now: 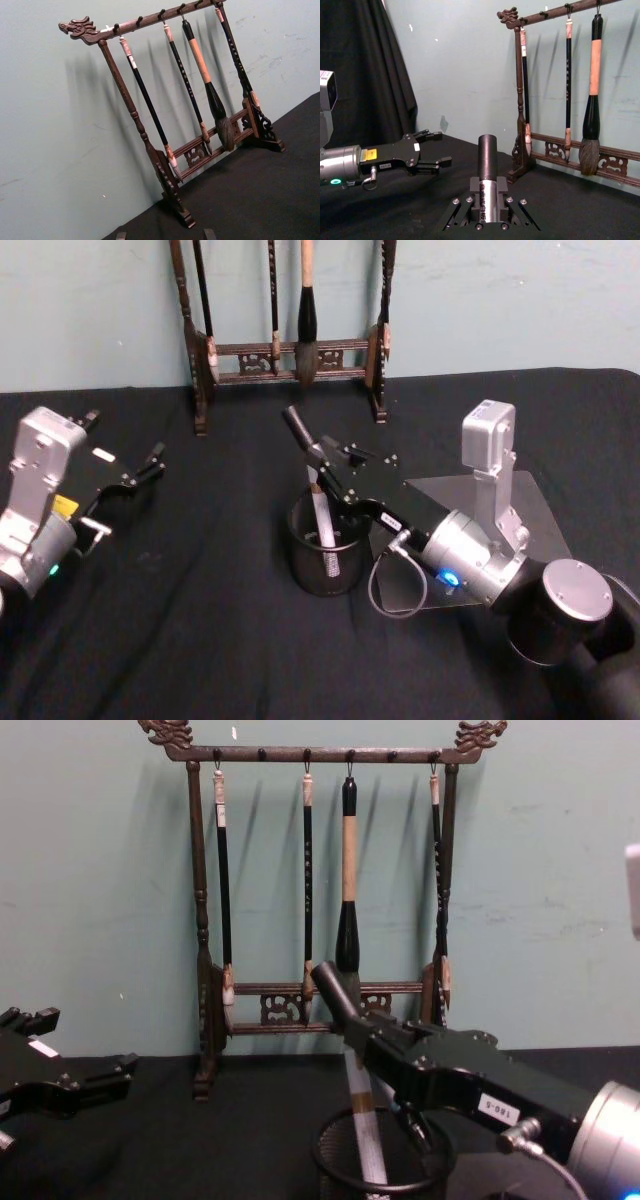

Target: Pick up the water-based marker from the table and place it into the pen holder.

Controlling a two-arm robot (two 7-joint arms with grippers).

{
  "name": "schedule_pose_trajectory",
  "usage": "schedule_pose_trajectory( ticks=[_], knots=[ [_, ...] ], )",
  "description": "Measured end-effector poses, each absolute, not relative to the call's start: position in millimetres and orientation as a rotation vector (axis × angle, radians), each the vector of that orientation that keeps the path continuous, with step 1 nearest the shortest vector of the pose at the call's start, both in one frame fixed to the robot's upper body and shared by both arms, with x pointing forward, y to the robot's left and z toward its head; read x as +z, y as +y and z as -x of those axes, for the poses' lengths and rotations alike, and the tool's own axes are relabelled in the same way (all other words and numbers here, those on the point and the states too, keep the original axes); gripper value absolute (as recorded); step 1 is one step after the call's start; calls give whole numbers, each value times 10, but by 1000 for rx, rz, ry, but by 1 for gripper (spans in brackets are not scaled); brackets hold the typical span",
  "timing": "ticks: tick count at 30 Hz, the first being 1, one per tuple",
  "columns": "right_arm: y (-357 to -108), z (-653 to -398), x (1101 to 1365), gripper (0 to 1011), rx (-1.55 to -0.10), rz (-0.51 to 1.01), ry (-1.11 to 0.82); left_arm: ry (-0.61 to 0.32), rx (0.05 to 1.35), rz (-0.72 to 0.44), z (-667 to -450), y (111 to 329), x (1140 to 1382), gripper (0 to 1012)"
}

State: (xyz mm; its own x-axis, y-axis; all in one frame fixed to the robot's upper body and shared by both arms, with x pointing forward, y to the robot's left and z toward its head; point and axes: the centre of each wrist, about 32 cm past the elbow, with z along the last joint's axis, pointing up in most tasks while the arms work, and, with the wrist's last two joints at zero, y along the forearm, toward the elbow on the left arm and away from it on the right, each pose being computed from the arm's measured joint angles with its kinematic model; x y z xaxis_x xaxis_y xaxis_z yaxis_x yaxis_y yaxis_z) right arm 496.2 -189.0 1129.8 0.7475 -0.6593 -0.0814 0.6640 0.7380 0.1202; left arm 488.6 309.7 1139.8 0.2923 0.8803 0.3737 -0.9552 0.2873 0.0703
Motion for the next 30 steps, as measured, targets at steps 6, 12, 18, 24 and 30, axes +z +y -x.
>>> schedule_pose_trajectory(
  ticks=[6, 12, 18, 24, 30],
  knots=[
    [-1864, -4959, 11278, 199, -729, -128, 37, -285, 1248, -304, -4886, 3097, 11398, 1001],
    [-1861, -4950, 11269, 199, -732, -117, 36, -285, 1248, -305, -4886, 3097, 11398, 1001],
    [-1863, -4952, 11271, 199, -733, -118, 36, -285, 1248, -304, -4886, 3097, 11398, 1001],
    [-1864, -4952, 11273, 257, -733, -119, 35, -285, 1248, -305, -4886, 3097, 11398, 1001],
    [-1864, -4952, 11274, 452, -732, -120, 35, -285, 1248, -304, -4886, 3097, 11398, 1001]
  ],
)
